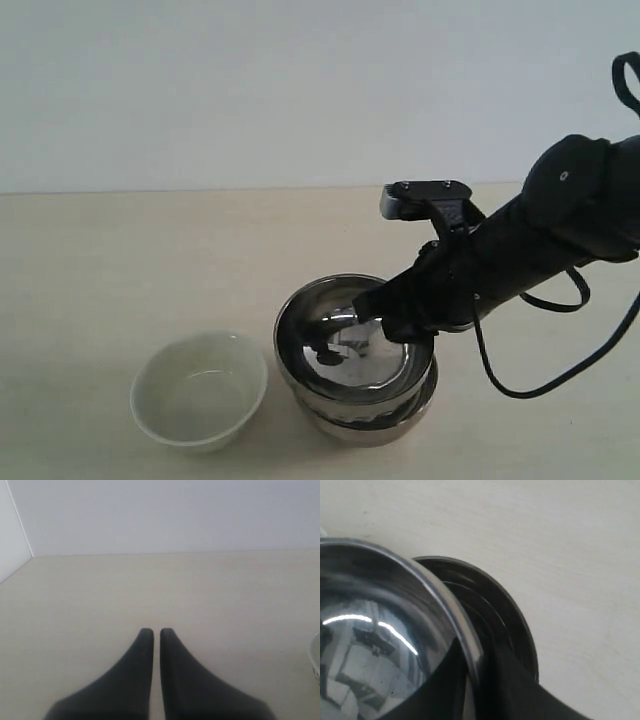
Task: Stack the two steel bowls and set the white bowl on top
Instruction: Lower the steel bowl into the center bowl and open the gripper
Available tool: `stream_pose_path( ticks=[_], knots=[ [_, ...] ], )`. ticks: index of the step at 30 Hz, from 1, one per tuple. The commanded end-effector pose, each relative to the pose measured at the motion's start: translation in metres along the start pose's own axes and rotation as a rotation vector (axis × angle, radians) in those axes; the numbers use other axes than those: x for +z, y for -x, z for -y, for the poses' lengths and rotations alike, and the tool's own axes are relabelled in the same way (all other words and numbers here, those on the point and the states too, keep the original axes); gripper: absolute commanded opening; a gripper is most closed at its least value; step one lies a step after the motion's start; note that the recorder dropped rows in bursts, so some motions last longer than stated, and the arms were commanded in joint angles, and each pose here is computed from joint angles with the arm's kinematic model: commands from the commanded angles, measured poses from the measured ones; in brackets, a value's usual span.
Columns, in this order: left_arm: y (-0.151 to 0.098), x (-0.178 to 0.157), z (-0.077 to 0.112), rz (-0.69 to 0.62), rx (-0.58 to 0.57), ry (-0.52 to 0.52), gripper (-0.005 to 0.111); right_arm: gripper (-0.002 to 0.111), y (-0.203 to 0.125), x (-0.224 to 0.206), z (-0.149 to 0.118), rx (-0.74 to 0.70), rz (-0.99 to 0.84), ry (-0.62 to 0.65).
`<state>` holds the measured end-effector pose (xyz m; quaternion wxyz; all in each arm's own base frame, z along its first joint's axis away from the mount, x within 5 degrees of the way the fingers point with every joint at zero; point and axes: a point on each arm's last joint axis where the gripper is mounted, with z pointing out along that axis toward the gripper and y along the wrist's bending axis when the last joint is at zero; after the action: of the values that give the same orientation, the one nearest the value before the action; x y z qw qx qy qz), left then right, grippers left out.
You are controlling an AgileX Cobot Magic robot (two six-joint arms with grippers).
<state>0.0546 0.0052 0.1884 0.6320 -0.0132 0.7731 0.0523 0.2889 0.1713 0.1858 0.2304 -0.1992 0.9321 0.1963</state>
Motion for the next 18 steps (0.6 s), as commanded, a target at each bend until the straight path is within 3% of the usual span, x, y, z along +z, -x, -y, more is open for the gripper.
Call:
stream_pose_path(
  ticks=[1,13,15,16,18],
  knots=[
    [-0.0003,0.0001,0.0000,0.007,-0.014,0.000,0.004,0.000,-0.0024,0.0062,0.0016,-0.011,-0.014,-0.006],
    [-0.0005,0.0001,0.0001,0.005,-0.014,0.000,0.004,0.000,-0.0004,0.0115,0.0049,-0.022,0.000,-0.029],
    [-0.0005,0.0001,0.0001,0.005,-0.014,0.000,0.004,0.007,-0.0003,0.0115,0.0050,-0.029,0.001,-0.030],
    [-0.0005,0.0001,0.0001,0.005,-0.014,0.000,0.004,0.020,-0.0003,0.0115,0.0050,-0.029,0.001,-0.030],
    [-0.0005,0.0001,0.0001,0.005,-0.014,0.000,0.004,0.032,-0.0003,0.0115,0.0050,-0.029,0.001,-0.030]
  ],
)
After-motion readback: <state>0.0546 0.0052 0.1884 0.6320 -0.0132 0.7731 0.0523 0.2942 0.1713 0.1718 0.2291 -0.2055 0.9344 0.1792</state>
